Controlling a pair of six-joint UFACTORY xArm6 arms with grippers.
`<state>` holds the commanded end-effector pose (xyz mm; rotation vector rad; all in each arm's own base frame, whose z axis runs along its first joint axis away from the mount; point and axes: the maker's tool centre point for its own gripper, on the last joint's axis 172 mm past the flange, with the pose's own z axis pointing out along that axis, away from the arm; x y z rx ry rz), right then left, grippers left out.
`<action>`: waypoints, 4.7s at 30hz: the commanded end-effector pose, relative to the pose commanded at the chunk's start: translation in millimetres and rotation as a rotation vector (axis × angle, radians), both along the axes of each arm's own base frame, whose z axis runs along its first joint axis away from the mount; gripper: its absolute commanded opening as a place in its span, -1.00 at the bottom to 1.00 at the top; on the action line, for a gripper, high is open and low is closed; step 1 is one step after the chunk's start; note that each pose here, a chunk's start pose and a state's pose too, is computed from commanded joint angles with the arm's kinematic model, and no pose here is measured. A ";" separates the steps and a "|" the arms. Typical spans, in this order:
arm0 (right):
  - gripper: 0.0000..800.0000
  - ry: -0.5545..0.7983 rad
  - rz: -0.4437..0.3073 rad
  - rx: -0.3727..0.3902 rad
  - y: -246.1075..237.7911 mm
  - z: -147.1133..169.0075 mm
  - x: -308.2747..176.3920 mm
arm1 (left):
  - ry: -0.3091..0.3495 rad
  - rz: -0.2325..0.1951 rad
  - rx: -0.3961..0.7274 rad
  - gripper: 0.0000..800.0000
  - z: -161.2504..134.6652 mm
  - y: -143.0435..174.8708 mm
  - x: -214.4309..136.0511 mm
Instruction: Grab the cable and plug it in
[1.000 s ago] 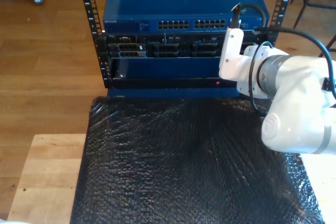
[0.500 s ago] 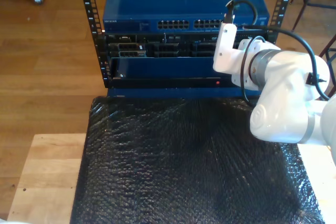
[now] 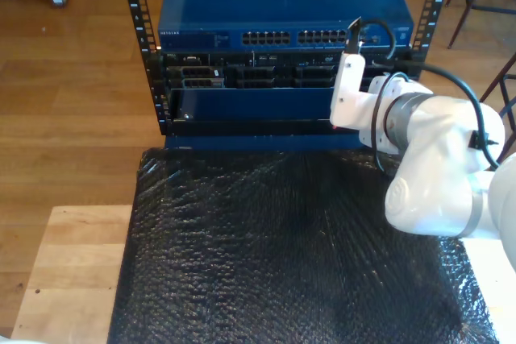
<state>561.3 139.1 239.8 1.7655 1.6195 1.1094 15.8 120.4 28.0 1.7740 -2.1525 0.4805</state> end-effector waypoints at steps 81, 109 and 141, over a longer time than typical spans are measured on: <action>-1.00 -0.492 0.089 -0.125 25.6 51.1 36.1 | 0.000 0.000 0.000 1.00 0.0 0.0 0.0; -1.00 -0.637 -0.044 -0.070 11.6 60.8 57.1 | 0.000 0.000 -0.002 1.00 -0.2 -0.4 0.0; -1.00 -0.719 -0.226 -0.178 7.2 65.8 69.2 | 0.000 0.000 -0.002 1.00 -0.2 -0.4 0.0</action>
